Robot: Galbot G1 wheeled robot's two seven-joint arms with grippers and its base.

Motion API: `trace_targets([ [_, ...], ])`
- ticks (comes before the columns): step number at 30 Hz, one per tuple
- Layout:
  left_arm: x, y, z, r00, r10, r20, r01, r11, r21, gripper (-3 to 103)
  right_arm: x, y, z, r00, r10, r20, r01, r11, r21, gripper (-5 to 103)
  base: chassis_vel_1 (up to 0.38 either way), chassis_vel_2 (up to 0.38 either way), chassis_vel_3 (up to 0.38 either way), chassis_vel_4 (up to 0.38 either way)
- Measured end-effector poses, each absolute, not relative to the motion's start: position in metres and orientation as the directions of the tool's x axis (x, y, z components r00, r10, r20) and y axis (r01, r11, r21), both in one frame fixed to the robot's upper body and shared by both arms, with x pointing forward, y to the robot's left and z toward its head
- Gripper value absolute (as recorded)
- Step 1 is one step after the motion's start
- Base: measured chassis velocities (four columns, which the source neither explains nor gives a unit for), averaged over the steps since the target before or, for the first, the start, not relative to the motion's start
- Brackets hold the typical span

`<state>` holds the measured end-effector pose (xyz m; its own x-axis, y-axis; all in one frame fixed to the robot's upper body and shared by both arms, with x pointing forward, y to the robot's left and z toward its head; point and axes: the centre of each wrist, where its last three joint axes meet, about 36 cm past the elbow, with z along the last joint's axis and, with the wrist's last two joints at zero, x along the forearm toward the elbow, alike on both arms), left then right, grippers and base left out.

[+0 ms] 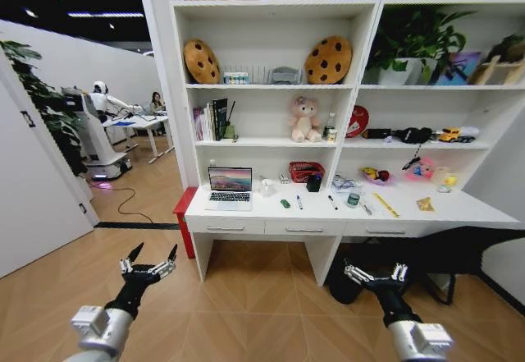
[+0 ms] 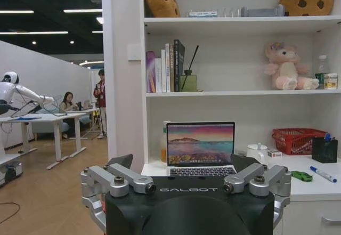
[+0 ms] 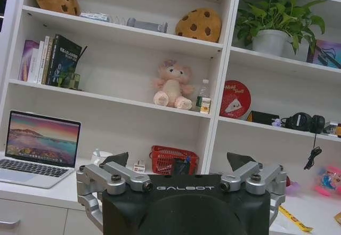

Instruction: Organize the objects on the table.

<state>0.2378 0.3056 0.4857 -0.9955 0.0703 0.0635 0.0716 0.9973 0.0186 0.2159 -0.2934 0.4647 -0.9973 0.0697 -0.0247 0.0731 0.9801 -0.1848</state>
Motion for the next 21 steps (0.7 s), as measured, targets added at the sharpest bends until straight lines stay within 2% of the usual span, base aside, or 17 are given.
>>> trace_targets([
  [21,0.2326,0.3062,0.482,-0.992,0.093,0.082,0.094,0.995,0.012,100,0.21,-0.2927,0.4645,-0.998,0.068,-0.017,0.07,0.98,-0.185,100,0.0,0.0,0.0,0.0],
])
